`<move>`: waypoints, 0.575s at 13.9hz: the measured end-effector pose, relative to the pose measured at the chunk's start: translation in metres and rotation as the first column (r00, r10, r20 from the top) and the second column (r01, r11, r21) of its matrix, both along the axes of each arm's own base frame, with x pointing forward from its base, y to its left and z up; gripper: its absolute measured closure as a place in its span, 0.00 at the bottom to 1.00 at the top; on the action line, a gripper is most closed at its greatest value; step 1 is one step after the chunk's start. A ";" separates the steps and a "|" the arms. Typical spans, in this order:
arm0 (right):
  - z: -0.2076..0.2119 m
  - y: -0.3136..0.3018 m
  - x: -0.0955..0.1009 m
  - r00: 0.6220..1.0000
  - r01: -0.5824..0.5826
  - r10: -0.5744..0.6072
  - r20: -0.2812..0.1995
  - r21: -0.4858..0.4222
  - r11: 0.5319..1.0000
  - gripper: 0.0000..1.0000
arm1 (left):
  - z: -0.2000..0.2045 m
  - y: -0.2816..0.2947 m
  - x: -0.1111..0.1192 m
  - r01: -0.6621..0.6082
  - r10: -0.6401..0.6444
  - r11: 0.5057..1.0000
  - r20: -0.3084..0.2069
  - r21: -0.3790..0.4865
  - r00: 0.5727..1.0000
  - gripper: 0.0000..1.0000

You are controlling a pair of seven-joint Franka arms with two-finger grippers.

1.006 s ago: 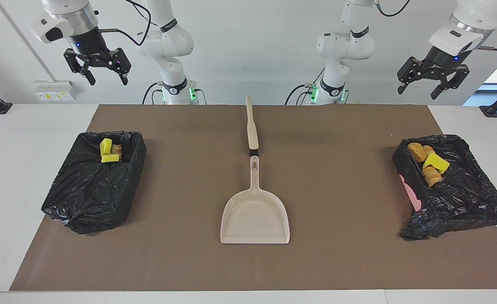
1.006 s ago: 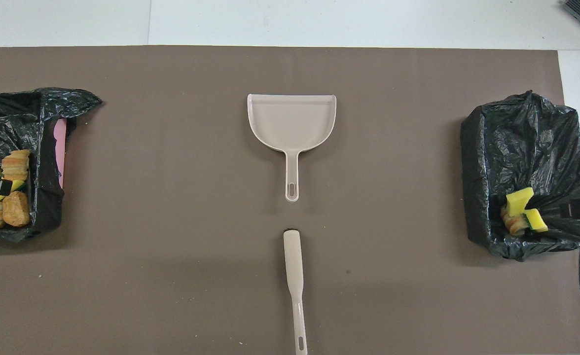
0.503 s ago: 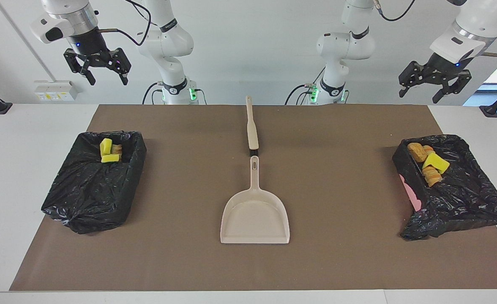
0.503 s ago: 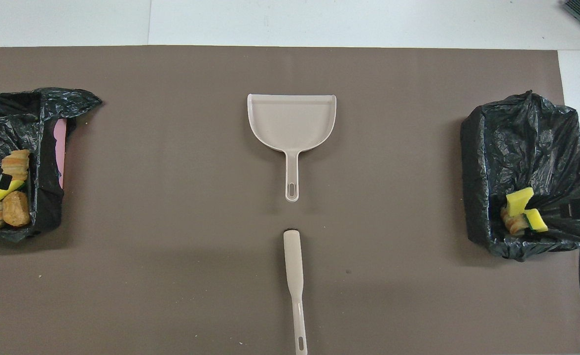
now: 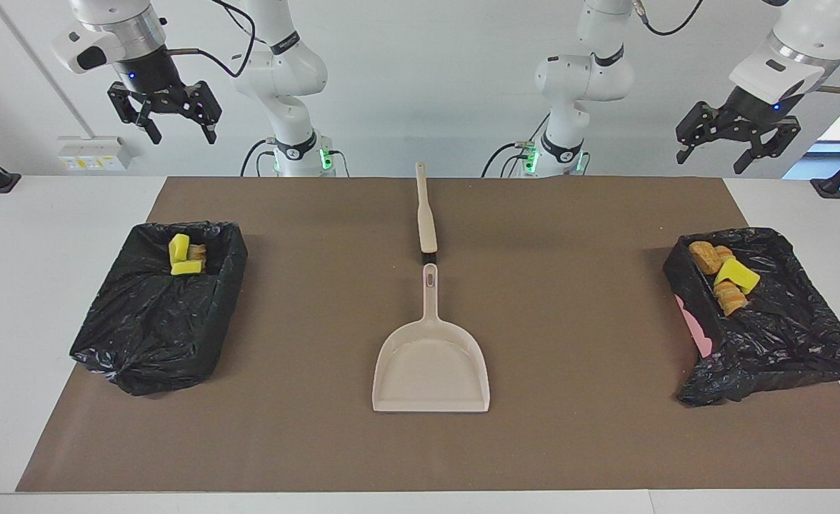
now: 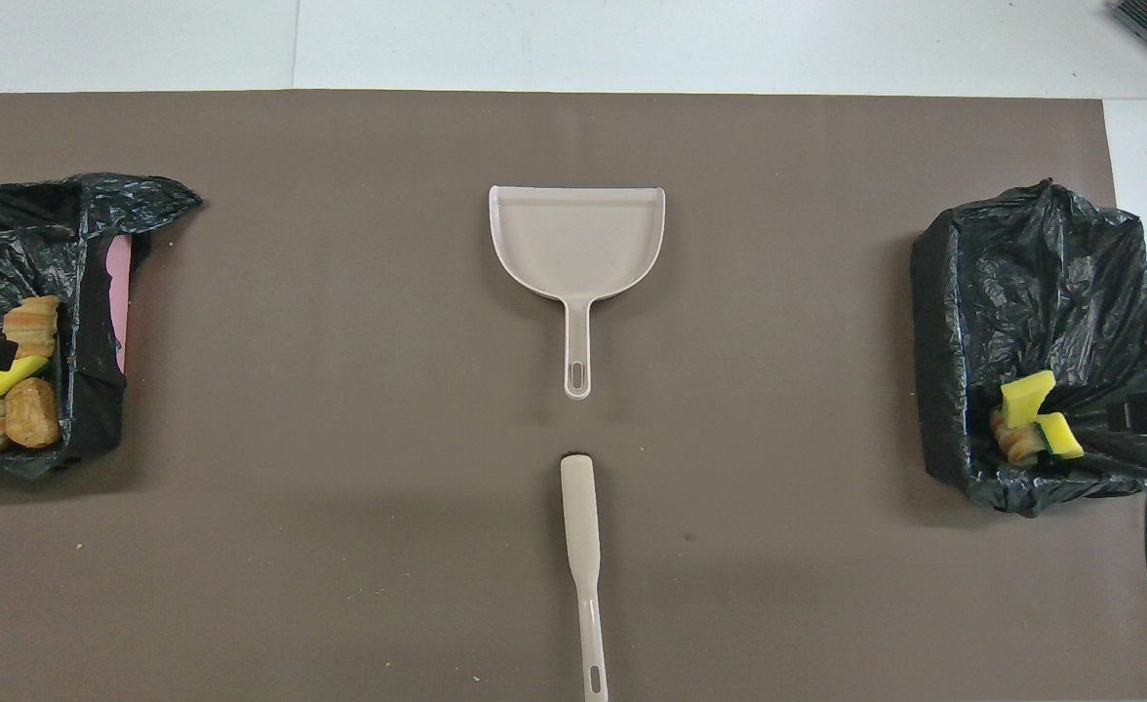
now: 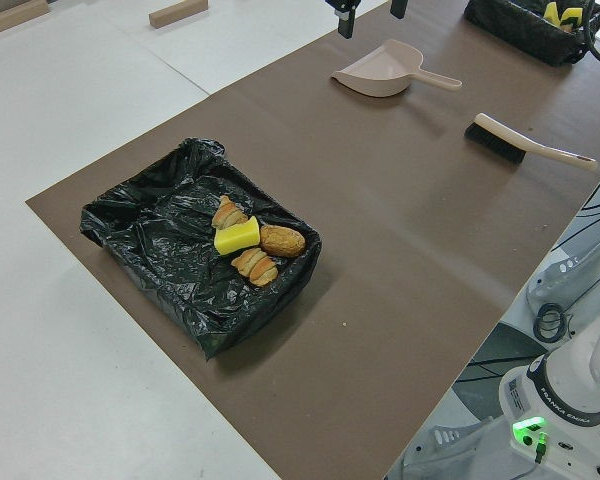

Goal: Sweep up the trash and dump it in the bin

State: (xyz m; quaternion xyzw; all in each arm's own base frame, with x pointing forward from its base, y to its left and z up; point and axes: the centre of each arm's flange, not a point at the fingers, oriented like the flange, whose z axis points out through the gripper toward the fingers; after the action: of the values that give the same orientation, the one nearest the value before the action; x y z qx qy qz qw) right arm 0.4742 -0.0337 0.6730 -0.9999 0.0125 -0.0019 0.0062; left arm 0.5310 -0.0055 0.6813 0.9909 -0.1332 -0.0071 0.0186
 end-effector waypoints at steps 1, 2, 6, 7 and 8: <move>0.000 0.000 0.000 1.000 0.000 0.000 0.000 0.000 1.000 0.00 | 0.000 0.001 0.001 -0.010 0.010 1.000 0.009 0.000 1.000 0.00; 0.000 0.000 -0.001 1.000 0.000 0.000 -0.005 0.000 1.000 0.00 | 0.001 0.001 0.002 -0.026 0.026 1.000 0.014 0.000 1.000 0.00; -0.001 0.000 -0.002 1.000 -0.005 0.005 -0.018 0.001 1.000 0.00 | 0.000 -0.004 0.002 -0.069 0.069 0.998 0.012 0.001 0.998 0.00; -0.002 0.000 -0.002 1.000 -0.009 0.009 -0.020 -0.007 1.000 0.00 | 0.000 -0.007 0.002 -0.064 0.064 0.998 0.011 0.001 0.998 0.00; -0.003 -0.002 -0.001 1.000 -0.009 0.008 -0.025 -0.018 1.000 0.00 | 0.000 -0.013 0.002 -0.057 0.057 0.998 0.011 0.002 0.998 0.00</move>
State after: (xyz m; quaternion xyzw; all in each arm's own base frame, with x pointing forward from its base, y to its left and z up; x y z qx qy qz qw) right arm 0.4728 -0.0357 0.6700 -0.9999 0.0084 0.0105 -0.0032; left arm 0.5328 -0.0184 0.6816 0.9943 -0.1050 -0.0014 0.0170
